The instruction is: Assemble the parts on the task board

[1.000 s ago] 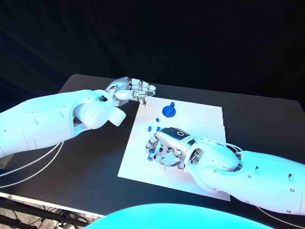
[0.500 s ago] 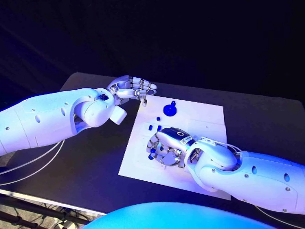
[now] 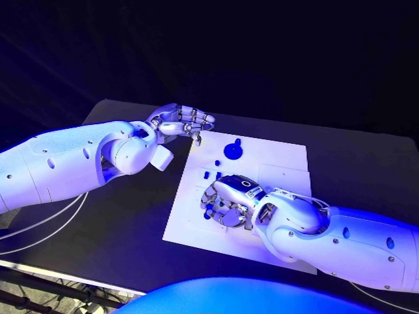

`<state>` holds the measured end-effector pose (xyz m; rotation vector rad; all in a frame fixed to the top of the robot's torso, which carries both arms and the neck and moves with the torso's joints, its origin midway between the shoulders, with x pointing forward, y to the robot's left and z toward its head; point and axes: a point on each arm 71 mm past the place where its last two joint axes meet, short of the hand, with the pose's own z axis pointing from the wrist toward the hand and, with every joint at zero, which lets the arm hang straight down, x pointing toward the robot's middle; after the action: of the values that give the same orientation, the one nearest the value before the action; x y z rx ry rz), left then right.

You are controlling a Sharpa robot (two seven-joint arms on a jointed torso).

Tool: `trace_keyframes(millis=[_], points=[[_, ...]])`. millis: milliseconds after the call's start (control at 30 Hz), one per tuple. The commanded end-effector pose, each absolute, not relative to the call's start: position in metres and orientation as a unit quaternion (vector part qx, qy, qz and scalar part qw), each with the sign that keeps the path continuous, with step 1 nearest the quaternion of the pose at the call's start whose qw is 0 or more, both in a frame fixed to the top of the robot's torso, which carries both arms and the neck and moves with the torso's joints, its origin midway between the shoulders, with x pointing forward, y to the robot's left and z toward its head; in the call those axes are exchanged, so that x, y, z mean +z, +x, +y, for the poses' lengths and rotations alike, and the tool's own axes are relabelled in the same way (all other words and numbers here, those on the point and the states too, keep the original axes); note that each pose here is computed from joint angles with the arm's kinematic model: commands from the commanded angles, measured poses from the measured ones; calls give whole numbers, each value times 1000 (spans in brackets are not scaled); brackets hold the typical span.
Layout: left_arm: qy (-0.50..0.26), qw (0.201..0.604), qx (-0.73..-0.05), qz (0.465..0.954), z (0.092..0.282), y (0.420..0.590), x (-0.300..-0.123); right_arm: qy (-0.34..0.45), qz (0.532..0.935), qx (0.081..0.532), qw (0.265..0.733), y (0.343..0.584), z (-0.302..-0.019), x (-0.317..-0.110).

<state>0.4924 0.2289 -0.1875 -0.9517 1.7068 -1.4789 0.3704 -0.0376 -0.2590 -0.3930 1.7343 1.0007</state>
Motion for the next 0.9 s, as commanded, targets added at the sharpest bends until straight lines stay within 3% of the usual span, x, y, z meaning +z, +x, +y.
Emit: trace_keyframes(millis=[33, 900], points=[[-360, 335, -574, 655, 227, 492, -186, -182, 729, 405, 522, 370, -37, -263], [-360, 335, -572, 656, 228, 492, -187, -211, 736, 402, 503, 361, -34, -267]])
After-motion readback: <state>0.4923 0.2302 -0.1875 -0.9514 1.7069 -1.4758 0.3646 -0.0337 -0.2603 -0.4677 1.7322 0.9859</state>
